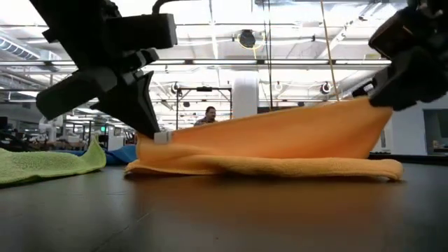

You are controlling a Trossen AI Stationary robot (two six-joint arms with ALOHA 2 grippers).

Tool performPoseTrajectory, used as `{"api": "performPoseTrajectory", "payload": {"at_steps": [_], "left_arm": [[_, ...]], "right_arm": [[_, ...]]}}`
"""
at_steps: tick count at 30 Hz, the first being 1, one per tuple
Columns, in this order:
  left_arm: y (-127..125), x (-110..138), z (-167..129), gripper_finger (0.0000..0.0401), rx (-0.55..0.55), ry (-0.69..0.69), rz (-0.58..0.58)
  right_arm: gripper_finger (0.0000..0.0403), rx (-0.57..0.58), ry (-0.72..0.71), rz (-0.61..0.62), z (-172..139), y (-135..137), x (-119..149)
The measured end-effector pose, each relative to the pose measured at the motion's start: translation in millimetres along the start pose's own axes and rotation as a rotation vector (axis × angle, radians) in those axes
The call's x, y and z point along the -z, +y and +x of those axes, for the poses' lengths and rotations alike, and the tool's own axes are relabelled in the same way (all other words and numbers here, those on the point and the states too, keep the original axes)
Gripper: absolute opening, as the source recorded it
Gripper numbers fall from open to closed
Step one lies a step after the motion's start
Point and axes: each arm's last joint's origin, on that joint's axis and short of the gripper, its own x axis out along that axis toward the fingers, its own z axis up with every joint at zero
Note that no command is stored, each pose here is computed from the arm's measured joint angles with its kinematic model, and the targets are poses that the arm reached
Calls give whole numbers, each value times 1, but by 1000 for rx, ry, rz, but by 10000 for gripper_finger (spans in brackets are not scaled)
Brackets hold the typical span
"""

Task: Fold microfiber towels
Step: Fold the orange microfiber cloth

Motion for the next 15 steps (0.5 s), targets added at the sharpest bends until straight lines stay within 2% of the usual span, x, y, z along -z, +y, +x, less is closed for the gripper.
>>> {"api": "performPoseTrajectory", "payload": {"at_steps": [6,12,15], "left_arm": [[5,-1,-7,0,-16,-17,5],[16,-4,-24,0,-59,-74,5],[20,-7,-32,0,-66,-113,-1]], "right_arm": [[22,-82,9,17,-1,2,2],[78,-186,-71,-4,-2,7,-7],[107,-192,-83,-5,-2,8,-9]]}}
